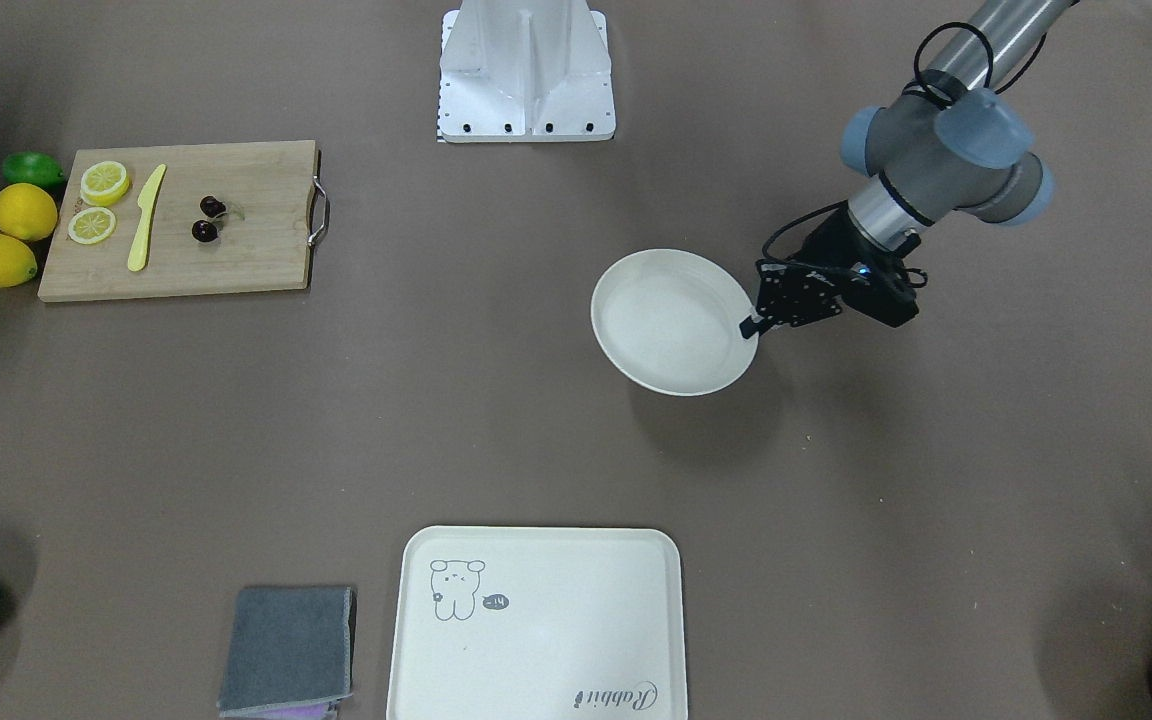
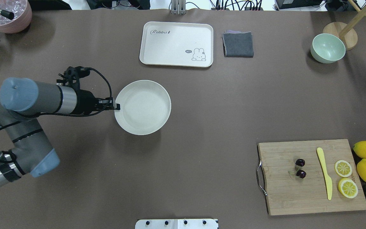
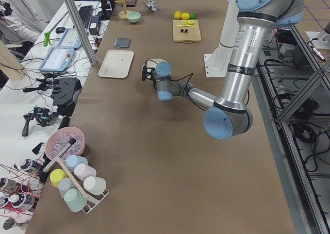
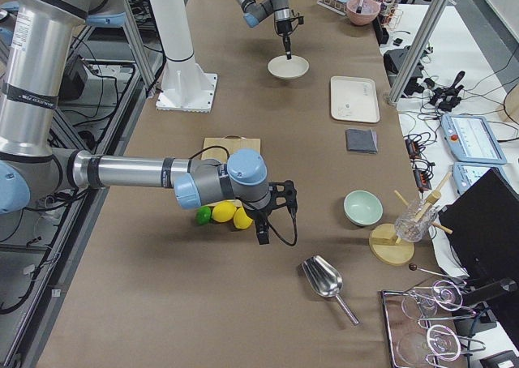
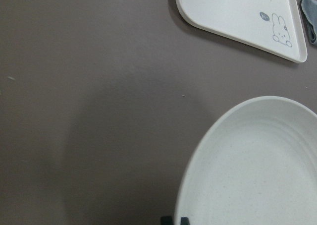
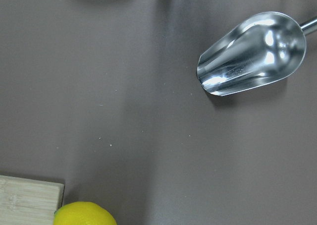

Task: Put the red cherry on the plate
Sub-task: 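Push the white plate with the left gripper toward the table center, then withdraw the left arm while the right arm moves toward the cutting board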

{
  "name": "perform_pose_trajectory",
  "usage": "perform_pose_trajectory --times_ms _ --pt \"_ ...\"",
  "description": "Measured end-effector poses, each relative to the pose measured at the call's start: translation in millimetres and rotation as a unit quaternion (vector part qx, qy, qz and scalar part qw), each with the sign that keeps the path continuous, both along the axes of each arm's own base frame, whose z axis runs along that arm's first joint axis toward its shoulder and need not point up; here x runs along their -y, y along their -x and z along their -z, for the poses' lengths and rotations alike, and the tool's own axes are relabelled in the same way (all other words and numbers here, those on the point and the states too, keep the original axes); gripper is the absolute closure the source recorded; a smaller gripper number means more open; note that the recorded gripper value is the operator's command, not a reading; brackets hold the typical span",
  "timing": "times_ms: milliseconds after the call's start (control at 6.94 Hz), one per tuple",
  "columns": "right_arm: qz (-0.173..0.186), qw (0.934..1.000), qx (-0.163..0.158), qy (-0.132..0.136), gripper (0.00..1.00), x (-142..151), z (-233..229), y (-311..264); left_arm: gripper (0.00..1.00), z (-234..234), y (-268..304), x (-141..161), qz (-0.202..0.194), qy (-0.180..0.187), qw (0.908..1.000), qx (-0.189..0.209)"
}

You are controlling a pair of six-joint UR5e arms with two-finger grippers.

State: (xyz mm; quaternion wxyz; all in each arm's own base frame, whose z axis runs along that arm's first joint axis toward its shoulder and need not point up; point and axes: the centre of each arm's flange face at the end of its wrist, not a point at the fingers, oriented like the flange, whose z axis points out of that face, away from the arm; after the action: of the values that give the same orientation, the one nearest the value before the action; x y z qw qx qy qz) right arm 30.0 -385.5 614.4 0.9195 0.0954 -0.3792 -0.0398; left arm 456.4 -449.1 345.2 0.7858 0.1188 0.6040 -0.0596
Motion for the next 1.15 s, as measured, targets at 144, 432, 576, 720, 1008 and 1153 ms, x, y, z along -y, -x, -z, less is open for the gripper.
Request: perform_pose_trajectory --times_ms 144,432,576,720,1008,1153 --pt "0.0 1.0 0.0 0.0 0.0 0.0 -0.1 0.0 1.0 30.9 -40.3 -10.9 0.0 0.006 0.9998 0.016" --pt "0.0 1.0 0.0 0.001 0.0 0.0 -0.7 0.0 0.39 66.5 -85.7 -30.7 -0.004 0.009 0.9995 0.031" --pt "0.0 1.0 0.0 0.001 0.0 -0.2 -0.9 0.0 0.02 71.2 -93.9 -37.2 -0.005 0.01 0.9994 0.033" --pt "0.001 1.0 0.0 0.0 0.0 -0.4 -0.8 -0.1 0.01 72.8 -95.9 -39.4 -0.003 0.012 0.9994 0.032" --pt "0.003 0.9999 0.001 -0.01 0.0 3.5 6.6 0.5 0.01 74.4 -77.8 -21.6 0.01 0.023 0.9992 0.031" --pt "0.002 0.9998 0.003 -0.02 0.0 11.2 17.8 2.4 0.01 72.9 -40.2 9.3 0.011 0.041 0.9982 0.043"
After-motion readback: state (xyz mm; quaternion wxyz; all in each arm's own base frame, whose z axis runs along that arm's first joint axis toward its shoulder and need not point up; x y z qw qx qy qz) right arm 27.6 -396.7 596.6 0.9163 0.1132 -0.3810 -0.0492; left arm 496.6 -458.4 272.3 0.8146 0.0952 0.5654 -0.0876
